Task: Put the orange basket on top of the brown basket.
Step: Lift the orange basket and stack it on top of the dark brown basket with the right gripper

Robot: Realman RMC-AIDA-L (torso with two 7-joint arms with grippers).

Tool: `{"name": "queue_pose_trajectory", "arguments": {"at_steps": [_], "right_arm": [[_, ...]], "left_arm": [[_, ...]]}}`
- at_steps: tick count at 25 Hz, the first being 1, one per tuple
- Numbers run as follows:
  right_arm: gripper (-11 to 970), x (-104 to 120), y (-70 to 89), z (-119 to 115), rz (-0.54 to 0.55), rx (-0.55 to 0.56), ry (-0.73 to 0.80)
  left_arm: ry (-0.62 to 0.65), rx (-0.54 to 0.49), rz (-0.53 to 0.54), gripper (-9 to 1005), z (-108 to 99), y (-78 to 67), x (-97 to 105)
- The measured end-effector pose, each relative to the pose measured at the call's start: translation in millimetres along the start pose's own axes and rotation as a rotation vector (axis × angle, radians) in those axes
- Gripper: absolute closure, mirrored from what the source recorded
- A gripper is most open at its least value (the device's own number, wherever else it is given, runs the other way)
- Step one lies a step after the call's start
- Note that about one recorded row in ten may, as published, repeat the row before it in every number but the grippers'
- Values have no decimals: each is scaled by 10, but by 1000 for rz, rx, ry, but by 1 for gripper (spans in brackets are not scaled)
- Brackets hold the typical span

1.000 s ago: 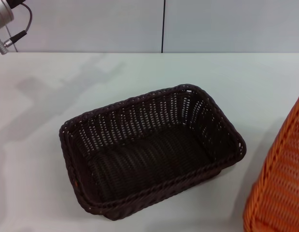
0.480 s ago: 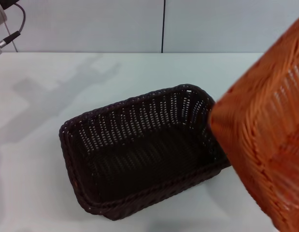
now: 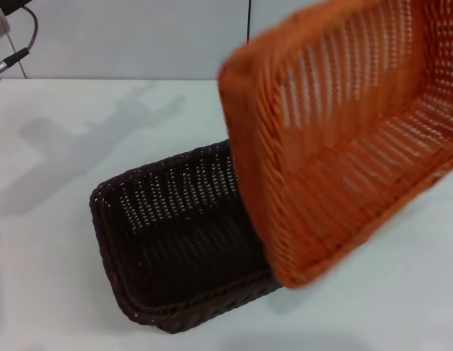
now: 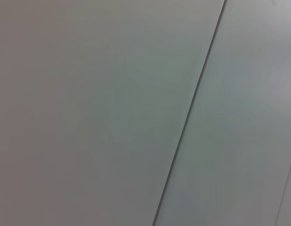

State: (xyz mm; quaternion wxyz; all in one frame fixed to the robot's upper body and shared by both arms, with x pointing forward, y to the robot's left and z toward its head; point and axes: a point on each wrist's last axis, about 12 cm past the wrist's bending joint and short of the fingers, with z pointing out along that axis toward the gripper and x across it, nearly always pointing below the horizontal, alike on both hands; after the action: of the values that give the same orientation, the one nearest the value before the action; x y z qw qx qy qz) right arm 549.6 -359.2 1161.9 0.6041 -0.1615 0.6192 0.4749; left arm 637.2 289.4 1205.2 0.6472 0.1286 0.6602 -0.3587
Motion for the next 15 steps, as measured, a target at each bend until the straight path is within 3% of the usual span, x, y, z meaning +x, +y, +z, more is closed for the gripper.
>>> {"name": "queue_pose_trajectory", "arguments": {"at_steps": [10, 15], "right_arm": [[747, 640, 186, 284, 86, 0, -223], [737, 959, 267, 409, 105, 35, -247]], "left_arm": [[13, -5, 26, 150, -11, 56, -72], [15, -7, 35, 150, -23, 75, -101]]}}
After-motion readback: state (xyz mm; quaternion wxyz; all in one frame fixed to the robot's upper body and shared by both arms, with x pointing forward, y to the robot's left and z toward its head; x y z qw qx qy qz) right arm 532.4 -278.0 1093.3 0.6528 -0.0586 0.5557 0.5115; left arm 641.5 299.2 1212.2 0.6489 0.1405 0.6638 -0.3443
